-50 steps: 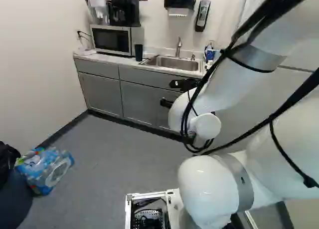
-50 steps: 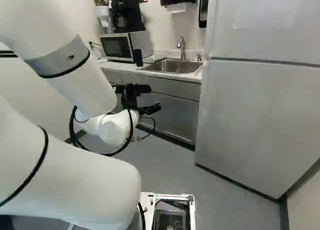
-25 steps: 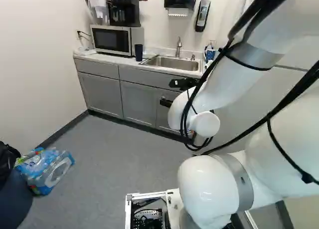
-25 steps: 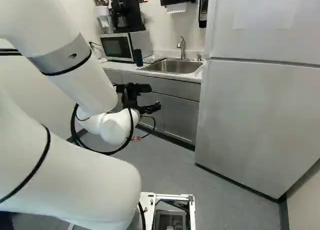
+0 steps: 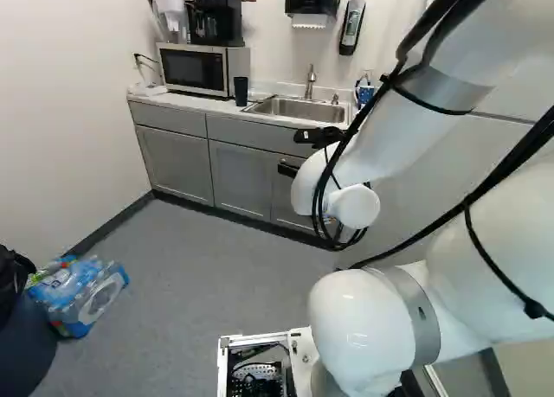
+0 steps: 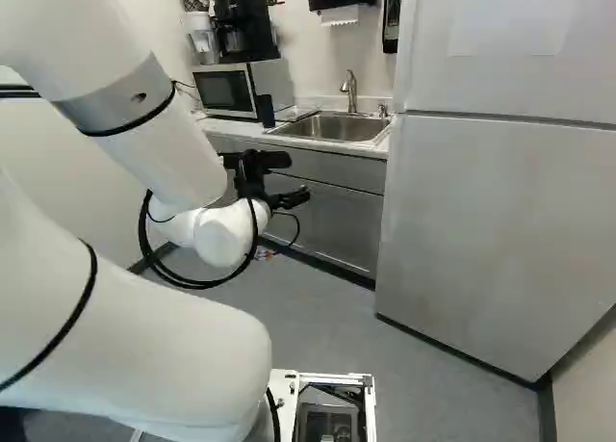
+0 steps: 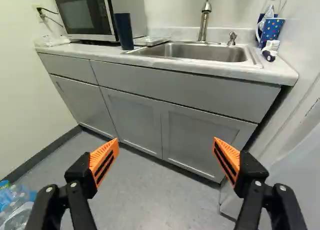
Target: Rinse the cup and place it in the tray
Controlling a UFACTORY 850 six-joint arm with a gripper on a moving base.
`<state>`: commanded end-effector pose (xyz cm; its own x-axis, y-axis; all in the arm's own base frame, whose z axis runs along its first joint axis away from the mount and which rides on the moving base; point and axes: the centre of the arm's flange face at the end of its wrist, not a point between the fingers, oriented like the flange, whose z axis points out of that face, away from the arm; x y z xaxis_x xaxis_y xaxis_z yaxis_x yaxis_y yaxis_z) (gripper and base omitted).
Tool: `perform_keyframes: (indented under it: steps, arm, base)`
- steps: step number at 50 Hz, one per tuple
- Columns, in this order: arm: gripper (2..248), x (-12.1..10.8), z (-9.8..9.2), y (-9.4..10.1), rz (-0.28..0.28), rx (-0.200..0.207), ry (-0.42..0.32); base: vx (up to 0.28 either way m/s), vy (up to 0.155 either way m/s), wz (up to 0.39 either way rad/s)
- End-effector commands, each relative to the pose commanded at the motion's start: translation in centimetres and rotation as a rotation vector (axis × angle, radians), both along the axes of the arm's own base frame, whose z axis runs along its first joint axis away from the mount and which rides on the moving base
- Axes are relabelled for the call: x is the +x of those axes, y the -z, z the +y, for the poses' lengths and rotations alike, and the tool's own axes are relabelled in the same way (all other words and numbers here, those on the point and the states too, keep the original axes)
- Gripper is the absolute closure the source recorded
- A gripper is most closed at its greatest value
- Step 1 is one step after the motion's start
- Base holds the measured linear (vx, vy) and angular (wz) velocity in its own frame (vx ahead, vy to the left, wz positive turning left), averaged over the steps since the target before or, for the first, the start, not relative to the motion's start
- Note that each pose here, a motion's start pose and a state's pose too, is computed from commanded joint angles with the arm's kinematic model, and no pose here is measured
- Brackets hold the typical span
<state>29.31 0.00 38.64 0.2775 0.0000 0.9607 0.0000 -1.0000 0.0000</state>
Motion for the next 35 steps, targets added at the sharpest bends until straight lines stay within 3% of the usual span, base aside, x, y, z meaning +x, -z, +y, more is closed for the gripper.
perform_keyframes:
  steps: [35]
  arm:
    - [3,2.8,0.0,-3.6,-0.088,0.0,0.0]
  base:
    - [0.0,0.0,0.0]
